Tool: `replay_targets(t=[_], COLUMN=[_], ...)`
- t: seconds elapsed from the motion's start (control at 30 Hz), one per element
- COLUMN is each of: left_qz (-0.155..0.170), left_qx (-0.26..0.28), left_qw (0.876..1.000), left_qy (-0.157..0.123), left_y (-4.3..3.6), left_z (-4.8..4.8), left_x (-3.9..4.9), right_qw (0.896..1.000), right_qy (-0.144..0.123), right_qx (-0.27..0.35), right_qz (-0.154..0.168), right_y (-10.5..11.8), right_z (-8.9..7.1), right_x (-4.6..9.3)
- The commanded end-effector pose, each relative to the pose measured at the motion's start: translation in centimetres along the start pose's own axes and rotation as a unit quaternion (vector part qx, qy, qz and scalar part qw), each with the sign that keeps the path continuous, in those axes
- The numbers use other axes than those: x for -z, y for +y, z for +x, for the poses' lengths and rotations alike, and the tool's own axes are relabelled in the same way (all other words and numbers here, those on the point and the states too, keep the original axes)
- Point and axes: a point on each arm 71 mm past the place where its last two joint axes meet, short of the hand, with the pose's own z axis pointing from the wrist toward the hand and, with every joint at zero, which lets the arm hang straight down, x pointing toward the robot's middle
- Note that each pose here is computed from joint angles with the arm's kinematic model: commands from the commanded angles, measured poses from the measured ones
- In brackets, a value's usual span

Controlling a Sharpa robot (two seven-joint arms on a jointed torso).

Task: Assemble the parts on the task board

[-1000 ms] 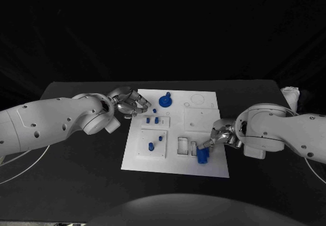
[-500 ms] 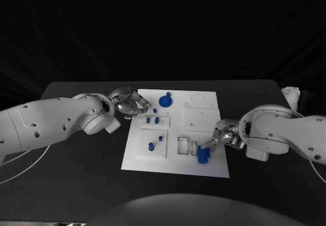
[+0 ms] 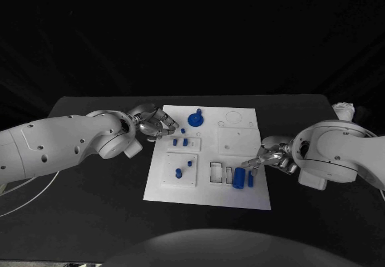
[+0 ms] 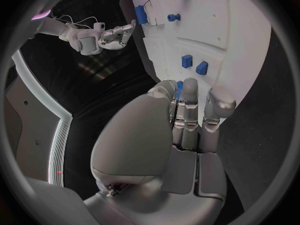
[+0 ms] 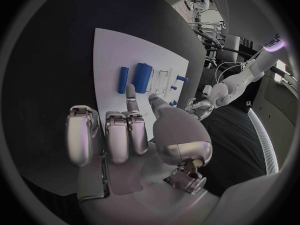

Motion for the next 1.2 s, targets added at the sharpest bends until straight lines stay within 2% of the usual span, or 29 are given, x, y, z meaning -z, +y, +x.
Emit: replay_targets(t=[0.03, 0.33, 0.83, 1.2], left_qz=[-0.002, -0.007, -0.012, -0.015], left_qx=[-0.003, -0.006, -0.008, -0.009], left_qw=[1.000, 1.000, 1.000, 0.999], left_qy=[0.013, 0.022, 0.026, 0.028], left_y=[-0.05, -0.04, 0.06, 0.10], left_z=[0.24, 0.45, 0.54, 0.58], left_x=[0.00, -0.12, -0.10, -0.13], right_qw=[1.000, 0.999, 0.998, 0.998], right_qy=[0.012, 0.034, 0.058, 0.064], right_qx=[-0.012, -0.017, -0.024, -0.025], right_qz=[-0.005, -0.008, -0.001, 0.004], right_y=[0.1, 0.7, 1.7, 1.4], right_z=[0.3, 0.7, 1.1, 1.3], right_x=[0.2, -0.1, -2.4, -2.8])
